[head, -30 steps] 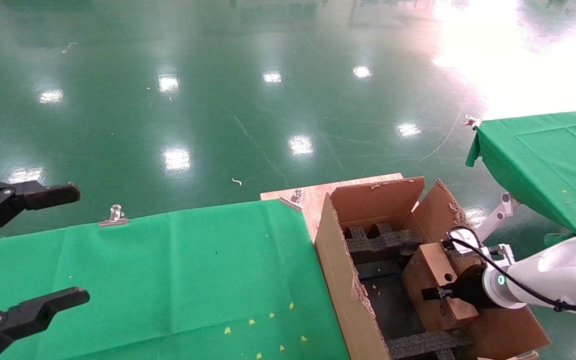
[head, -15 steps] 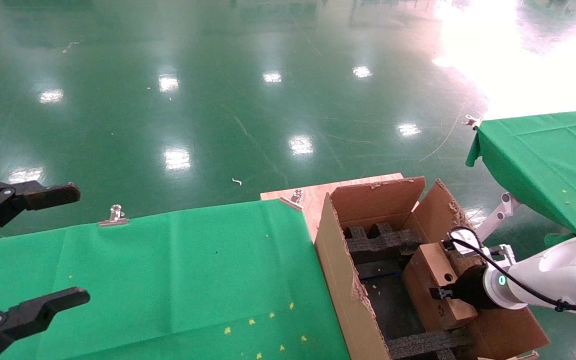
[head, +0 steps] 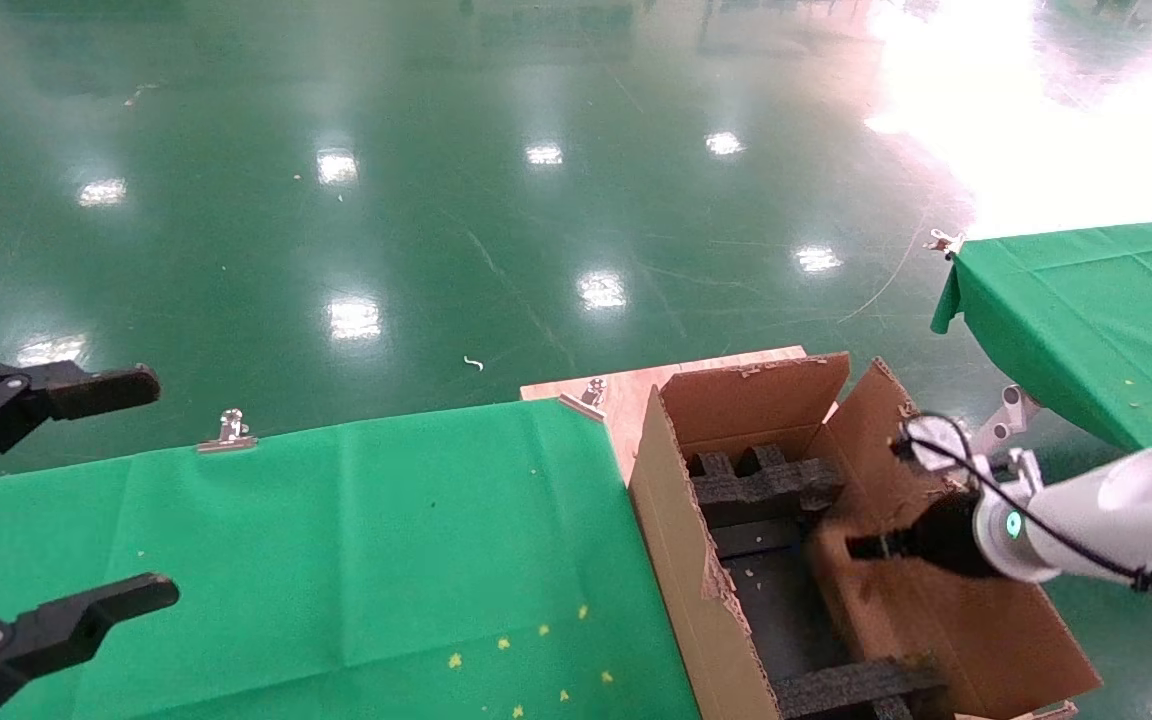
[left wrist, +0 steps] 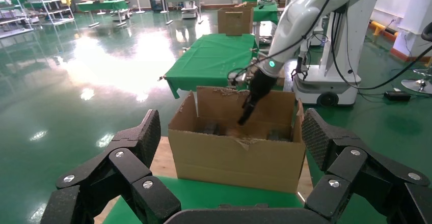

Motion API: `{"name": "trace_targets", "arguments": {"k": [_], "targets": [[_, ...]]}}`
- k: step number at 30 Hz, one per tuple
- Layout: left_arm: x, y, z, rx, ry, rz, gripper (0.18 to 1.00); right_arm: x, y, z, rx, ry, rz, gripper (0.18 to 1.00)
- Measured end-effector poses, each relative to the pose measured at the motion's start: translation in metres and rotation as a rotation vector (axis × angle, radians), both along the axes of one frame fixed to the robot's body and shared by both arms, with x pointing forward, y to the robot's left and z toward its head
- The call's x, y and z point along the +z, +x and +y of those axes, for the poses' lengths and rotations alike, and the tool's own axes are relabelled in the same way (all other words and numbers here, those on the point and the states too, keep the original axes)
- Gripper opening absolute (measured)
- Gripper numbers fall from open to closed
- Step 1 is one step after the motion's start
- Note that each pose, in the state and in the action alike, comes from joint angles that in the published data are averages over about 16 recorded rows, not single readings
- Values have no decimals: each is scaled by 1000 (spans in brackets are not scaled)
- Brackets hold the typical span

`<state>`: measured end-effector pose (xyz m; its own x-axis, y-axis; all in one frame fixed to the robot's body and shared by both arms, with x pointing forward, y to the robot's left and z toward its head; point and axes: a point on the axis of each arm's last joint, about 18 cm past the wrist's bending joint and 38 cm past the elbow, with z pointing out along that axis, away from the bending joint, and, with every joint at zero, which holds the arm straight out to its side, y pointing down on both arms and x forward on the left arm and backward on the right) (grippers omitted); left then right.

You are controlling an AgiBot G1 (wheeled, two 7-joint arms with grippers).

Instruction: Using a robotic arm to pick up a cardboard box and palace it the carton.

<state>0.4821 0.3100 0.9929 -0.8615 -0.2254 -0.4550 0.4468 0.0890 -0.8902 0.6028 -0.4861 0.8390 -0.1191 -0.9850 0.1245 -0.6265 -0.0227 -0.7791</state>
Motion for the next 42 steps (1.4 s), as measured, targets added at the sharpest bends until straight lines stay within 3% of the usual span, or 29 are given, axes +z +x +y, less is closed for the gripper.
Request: {"name": "trace_targets", "arguments": {"k": [7,15,20,28,42], "targets": [[0,0,0,0,0,0,1001,58,13,21,70,26,-150,880],[0,0,0,0,0,0,1001,134,21,65,190,128,-337,961],[0,0,0,0,0,0,1001,167,21,86,242,196,-408,988],[0,0,0,0,-1,0,1001,181,20,98,273,232,-427,1000],[0,0,0,0,-1,0,1001,159,19,127,411,206,-314,1001]]}}
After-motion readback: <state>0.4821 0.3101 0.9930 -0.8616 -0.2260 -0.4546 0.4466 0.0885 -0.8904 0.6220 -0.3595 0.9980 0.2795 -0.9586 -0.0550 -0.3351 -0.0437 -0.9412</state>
